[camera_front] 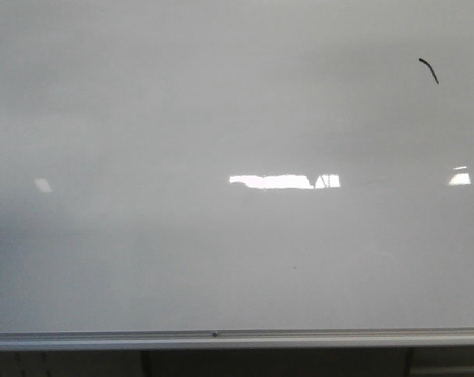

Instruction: Write number 1 on whiteboard

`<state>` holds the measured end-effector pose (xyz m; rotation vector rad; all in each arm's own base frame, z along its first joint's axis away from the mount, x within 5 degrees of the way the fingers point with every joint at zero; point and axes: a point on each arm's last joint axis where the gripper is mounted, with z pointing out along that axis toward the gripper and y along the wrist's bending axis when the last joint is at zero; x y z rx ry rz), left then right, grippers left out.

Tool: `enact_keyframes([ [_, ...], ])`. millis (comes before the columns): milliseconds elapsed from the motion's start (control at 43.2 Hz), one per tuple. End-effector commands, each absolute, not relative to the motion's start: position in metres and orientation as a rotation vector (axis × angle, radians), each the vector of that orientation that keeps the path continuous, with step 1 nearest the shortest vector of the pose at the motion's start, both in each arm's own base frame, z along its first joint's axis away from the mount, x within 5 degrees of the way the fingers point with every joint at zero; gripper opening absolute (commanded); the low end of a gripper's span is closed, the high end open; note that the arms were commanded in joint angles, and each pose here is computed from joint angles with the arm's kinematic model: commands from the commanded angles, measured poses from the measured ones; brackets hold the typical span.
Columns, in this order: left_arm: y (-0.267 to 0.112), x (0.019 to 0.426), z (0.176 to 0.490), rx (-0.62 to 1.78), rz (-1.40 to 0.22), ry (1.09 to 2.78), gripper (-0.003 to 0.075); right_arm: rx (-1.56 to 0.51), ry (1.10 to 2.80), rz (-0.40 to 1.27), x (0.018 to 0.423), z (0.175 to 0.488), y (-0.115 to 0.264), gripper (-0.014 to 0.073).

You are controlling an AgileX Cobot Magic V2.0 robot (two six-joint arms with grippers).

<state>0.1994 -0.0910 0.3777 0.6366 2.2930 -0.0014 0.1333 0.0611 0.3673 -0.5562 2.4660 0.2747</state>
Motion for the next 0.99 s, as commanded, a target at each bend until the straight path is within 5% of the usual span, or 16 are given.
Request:
enact_keyframes([
  [0, -0.081, 0.205, 0.382, 0.466, -0.051, 2.147, 0.0029, -0.501, 2.324, 0.281, 0.125, 0.375, 0.056, 0.0571],
  [509, -0.056, 0.28, 0.321, 0.098, -0.146, 2.076, 0.0029, -0.481, 2.234, 0.289, 0.105, 0.374, 0.048, 0.0571],
  [971, -0.062, 0.332, 0.27, 0.073, -0.187, 2.05, 0.0034, -0.482, 2.236, 0.289, 0.104, 0.374, 0.048, 0.0571],
])
